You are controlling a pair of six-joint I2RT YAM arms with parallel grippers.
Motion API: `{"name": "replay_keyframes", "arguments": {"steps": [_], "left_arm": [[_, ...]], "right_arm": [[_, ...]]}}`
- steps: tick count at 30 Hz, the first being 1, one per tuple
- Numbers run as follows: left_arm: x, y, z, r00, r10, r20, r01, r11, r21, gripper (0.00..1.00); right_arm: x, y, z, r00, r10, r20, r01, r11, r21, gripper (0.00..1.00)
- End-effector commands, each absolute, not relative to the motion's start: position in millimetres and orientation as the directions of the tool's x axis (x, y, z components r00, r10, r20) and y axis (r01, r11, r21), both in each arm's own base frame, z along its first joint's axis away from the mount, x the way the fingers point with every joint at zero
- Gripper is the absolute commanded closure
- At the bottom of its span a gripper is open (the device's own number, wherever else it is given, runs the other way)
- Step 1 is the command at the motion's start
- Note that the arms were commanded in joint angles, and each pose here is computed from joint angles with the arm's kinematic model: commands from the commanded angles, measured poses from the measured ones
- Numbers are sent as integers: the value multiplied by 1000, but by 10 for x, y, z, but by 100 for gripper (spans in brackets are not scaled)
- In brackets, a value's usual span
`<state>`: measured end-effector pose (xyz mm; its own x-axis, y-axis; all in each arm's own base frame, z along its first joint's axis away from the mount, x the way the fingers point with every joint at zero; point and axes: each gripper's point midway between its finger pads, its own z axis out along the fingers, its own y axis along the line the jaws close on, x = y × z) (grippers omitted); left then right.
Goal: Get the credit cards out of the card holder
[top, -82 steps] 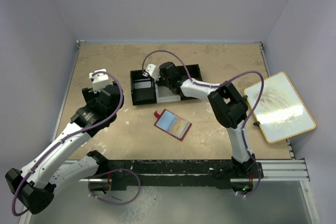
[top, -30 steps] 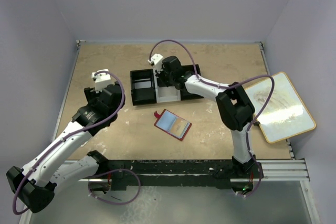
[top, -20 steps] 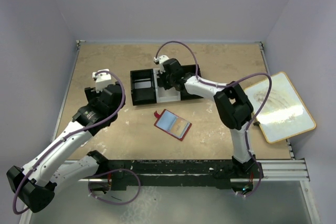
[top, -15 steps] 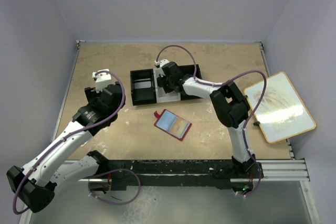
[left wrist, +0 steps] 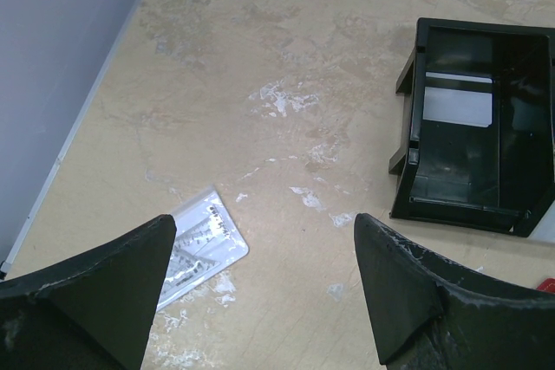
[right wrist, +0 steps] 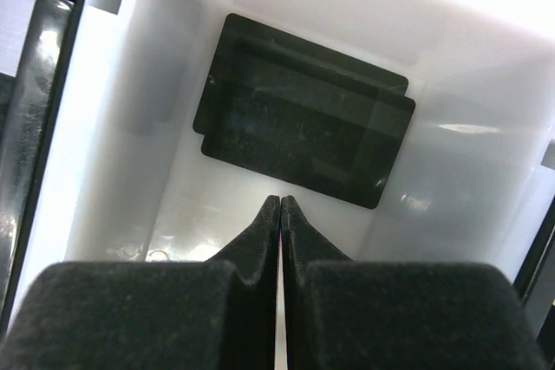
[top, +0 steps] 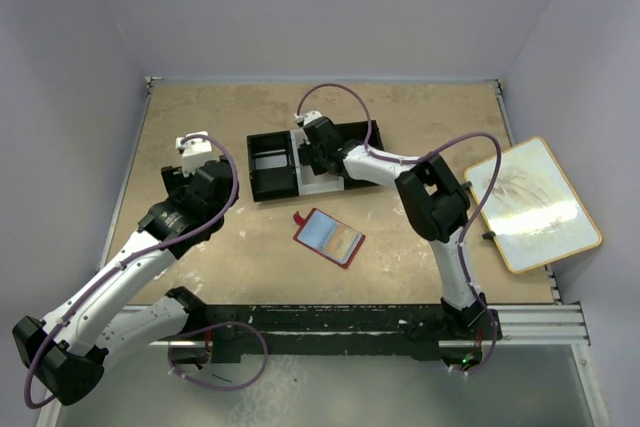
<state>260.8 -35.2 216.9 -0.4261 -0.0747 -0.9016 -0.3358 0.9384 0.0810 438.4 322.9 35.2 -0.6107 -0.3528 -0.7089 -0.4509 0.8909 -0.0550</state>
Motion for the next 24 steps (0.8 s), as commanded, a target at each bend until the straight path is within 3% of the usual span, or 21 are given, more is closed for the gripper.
{"name": "replay_keyframes", "arguments": {"steps": [1, 24], "left_arm": [[2641, -347, 2249, -394, -84, -915, -342, 938, 61, 18], [2637, -344, 2261, -391, -88, -916, -342, 938, 56, 18]], "right_arm": [[4346, 3230, 287, -614, -421, -668, -448, 882, -144, 100], [4482, 3329, 74, -602, -471, -645, -435, 871, -229, 100]]}}
